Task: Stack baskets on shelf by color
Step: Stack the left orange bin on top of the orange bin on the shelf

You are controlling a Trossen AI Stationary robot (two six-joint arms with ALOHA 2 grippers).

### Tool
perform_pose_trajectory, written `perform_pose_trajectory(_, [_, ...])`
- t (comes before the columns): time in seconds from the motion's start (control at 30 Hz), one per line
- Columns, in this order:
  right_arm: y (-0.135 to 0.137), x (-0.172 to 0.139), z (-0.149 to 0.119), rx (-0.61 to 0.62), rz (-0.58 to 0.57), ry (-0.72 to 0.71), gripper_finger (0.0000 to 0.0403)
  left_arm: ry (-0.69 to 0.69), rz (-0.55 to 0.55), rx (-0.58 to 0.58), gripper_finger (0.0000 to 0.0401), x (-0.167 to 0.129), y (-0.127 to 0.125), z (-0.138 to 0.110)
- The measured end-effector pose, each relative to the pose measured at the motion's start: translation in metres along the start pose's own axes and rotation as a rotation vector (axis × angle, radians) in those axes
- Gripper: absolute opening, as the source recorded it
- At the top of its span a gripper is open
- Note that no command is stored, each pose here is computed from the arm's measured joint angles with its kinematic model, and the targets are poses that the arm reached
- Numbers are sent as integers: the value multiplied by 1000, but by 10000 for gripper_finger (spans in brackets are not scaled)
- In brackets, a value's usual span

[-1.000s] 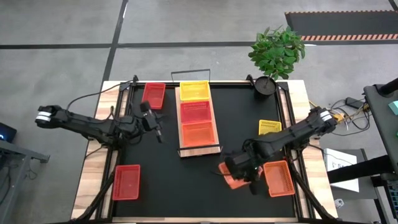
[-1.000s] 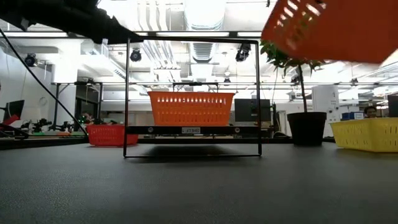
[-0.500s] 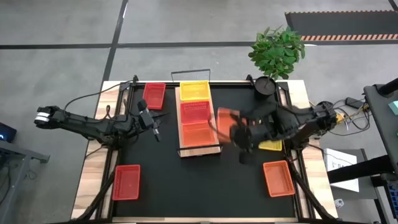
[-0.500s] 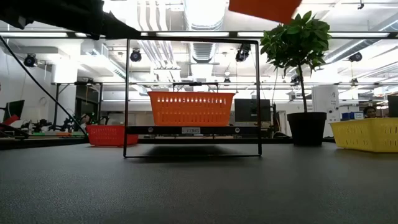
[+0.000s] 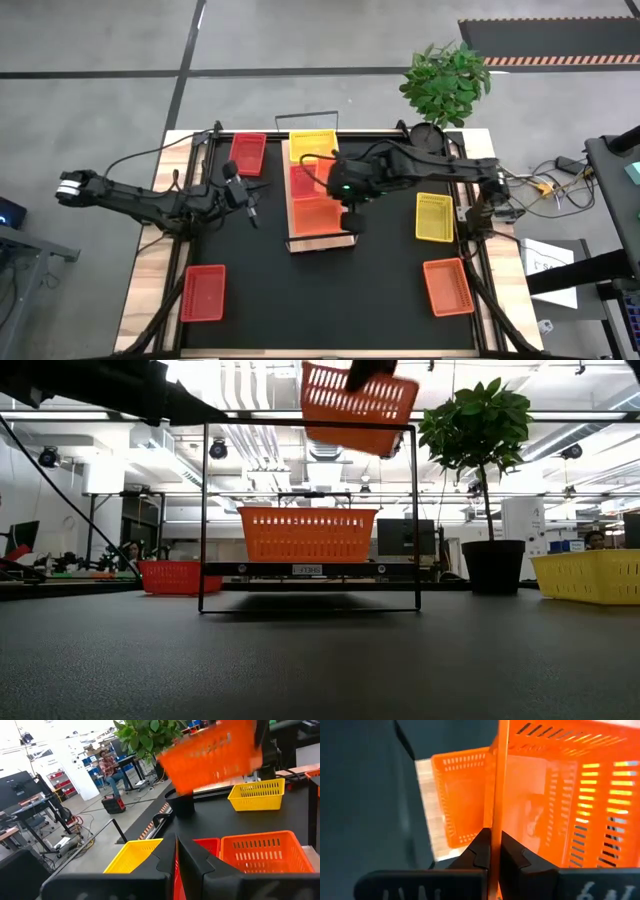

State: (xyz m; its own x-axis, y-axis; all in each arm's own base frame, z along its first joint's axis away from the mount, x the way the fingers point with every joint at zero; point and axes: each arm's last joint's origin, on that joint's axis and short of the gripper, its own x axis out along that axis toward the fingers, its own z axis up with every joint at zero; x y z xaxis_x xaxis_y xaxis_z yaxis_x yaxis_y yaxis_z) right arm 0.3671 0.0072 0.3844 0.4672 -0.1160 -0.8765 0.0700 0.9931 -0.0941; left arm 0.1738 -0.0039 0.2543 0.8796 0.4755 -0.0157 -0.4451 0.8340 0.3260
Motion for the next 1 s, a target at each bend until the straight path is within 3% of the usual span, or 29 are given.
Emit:
perform_pose_trajectory(0.27, [-11, 51, 8, -28, -10, 97, 8, -15, 5, -4, 1, -2, 2, 2])
perform_pose_trajectory(0.67, [-3, 101, 14, -64, 116, 153, 8, -23, 8, 9, 1, -4, 4, 3])
perform_pose_trajectory(1.0, [-1, 114, 16, -55, 146, 164, 9, -18, 6, 13, 1, -3, 3, 3])
